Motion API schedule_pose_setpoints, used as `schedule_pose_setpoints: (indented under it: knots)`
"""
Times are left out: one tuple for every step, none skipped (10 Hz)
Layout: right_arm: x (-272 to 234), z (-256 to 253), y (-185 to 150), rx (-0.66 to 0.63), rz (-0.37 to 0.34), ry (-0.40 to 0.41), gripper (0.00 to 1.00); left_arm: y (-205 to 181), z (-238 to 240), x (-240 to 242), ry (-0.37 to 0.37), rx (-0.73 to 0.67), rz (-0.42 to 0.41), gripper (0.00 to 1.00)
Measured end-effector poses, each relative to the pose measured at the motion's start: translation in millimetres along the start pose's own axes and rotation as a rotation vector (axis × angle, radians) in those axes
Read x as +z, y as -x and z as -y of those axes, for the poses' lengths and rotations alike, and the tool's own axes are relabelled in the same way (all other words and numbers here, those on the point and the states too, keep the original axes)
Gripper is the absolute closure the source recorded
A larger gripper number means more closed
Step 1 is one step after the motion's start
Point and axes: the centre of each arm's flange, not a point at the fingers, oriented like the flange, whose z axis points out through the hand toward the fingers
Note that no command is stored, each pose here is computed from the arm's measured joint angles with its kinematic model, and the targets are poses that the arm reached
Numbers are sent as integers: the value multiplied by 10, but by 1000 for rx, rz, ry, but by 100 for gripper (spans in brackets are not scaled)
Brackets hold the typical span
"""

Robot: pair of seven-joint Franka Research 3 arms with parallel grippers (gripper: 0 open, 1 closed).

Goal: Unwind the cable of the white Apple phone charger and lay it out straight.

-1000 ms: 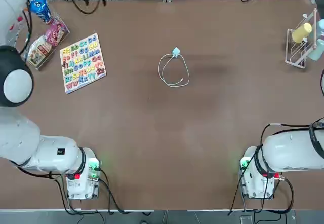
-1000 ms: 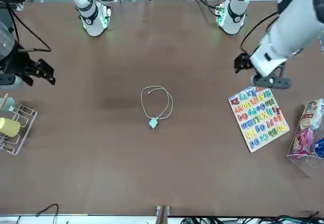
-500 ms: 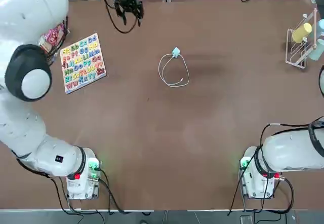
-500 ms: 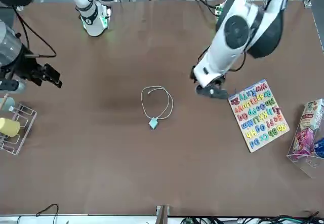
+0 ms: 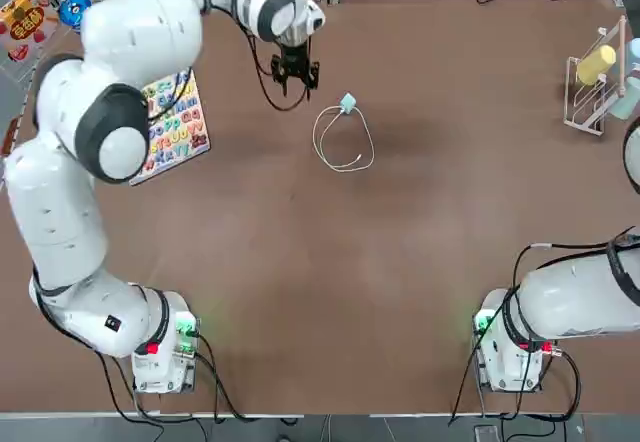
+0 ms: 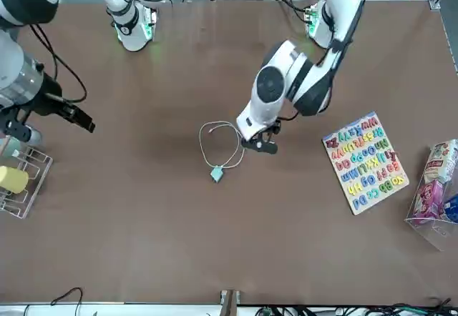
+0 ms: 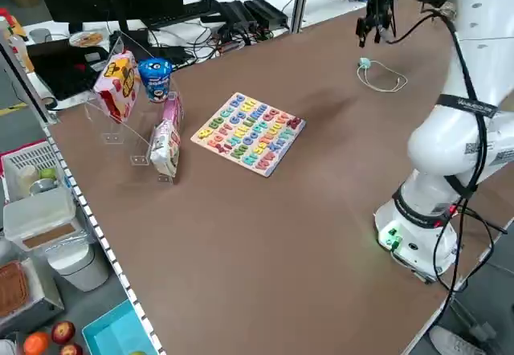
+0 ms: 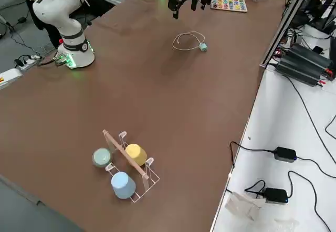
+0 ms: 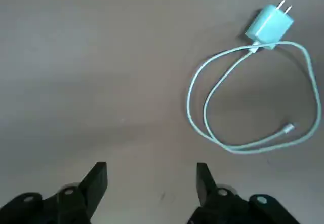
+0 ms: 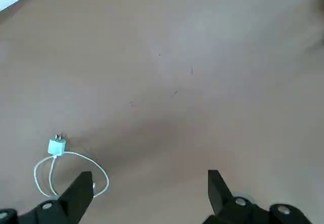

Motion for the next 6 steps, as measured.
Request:
schedule_pose_setpoints:
  knots:
    - [32, 35, 10, 24, 5, 3, 0, -50, -32, 240, -3, 3, 8, 23]
    - [53, 43, 5, 43, 8, 5, 0, -87, -43, 404, -5, 1, 12, 26]
    - [94, 58, -5, 57, 14, 8, 0, -101, -83, 518, -2, -13, 11, 29]
    - [160, 90, -13, 68, 24, 14, 0, -109, -136, 612, 6, -34, 4, 29]
    - [241, 129, -27, 77, 34, 21, 0, -118, -184, 717, 15, -54, -2, 30]
    - [327, 184, -33, 80, 42, 26, 0, -118, -224, 819, 10, -64, -8, 31]
